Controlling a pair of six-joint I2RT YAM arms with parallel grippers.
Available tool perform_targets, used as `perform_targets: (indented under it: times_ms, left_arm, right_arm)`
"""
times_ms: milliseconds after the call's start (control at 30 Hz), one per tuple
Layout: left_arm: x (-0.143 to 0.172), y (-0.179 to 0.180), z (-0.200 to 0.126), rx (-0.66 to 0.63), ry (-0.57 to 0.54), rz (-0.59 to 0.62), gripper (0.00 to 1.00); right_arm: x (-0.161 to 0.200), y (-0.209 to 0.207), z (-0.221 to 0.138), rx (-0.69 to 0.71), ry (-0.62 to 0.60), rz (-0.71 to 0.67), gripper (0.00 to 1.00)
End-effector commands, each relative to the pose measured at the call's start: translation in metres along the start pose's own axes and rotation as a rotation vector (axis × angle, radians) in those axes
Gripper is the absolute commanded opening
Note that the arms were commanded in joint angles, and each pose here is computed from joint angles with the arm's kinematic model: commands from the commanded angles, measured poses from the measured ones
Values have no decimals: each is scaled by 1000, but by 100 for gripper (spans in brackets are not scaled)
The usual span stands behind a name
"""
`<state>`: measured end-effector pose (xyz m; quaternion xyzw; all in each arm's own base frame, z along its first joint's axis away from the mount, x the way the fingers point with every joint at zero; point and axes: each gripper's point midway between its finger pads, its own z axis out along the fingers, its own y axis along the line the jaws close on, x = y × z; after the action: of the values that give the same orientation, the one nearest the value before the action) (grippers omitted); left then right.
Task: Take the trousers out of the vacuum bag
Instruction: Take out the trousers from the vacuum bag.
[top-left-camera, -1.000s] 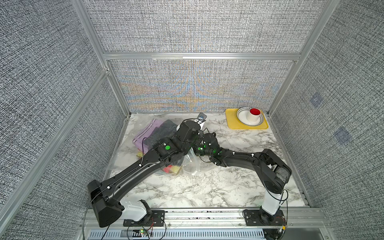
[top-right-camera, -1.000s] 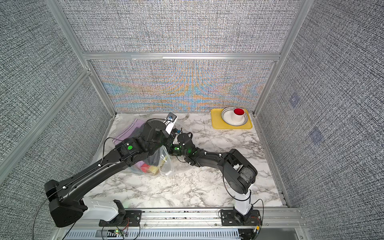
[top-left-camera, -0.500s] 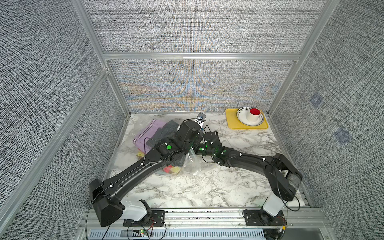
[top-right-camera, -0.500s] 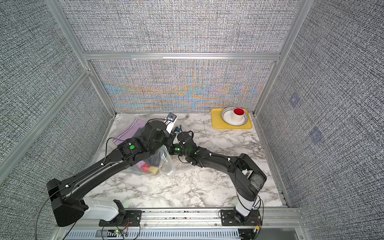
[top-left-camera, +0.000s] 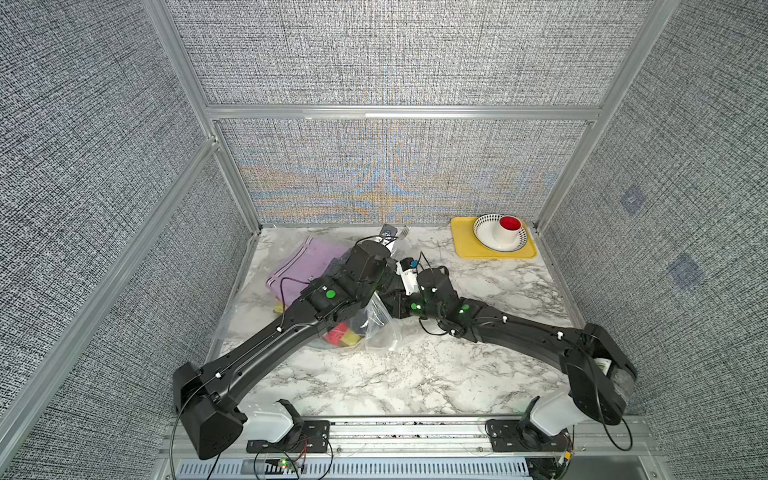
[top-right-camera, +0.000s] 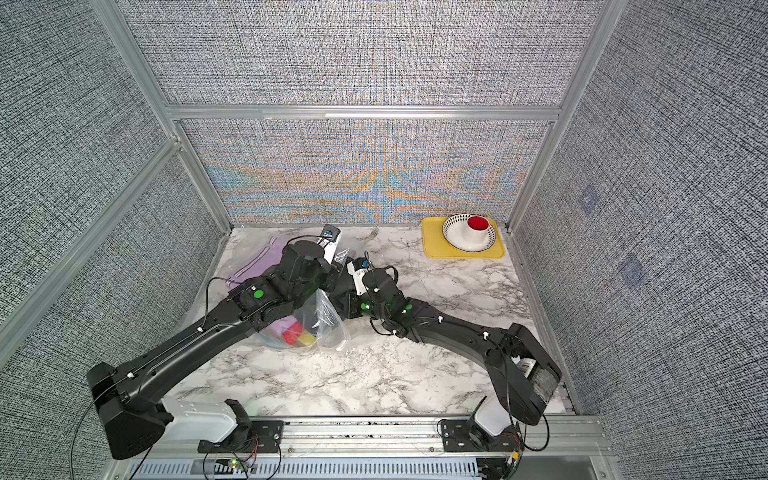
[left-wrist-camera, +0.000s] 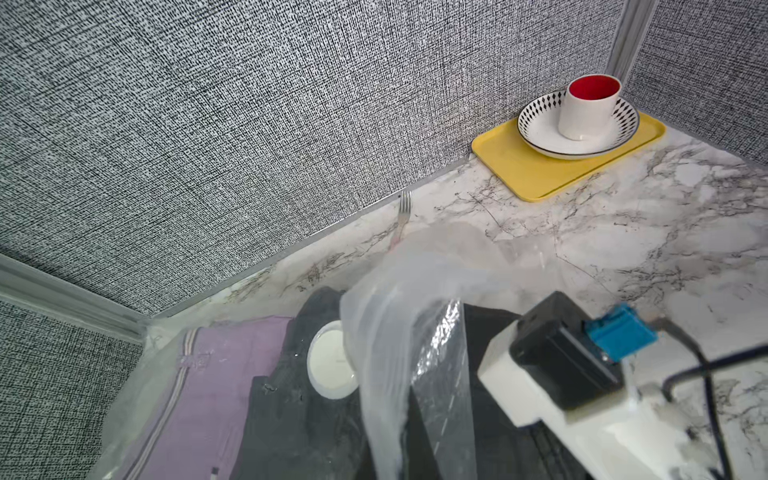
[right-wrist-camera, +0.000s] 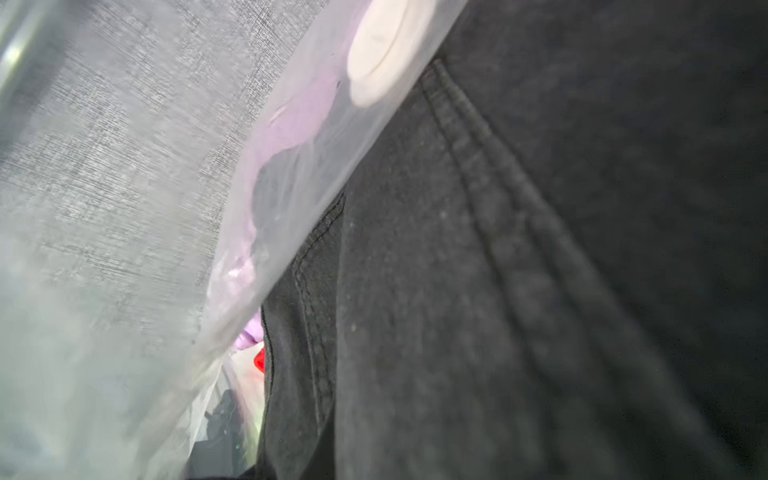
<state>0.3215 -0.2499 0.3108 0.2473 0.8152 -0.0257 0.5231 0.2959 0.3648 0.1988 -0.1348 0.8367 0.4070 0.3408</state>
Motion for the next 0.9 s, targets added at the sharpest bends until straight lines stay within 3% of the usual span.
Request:
perform_targets:
  times_ms: [0, 433, 867]
  left_arm:
    - [3, -2, -3, 27, -21, 11, 0]
    - [34, -5, 8, 15, 36, -7, 0]
    - [36, -1, 28, -57, 51, -11, 0]
  right_arm:
    - [-14, -4, -16, 46, -67, -46, 0]
    - [-42, 25, -102, 45, -156, -188, 0]
    - [-50, 24, -196, 102, -311, -187, 0]
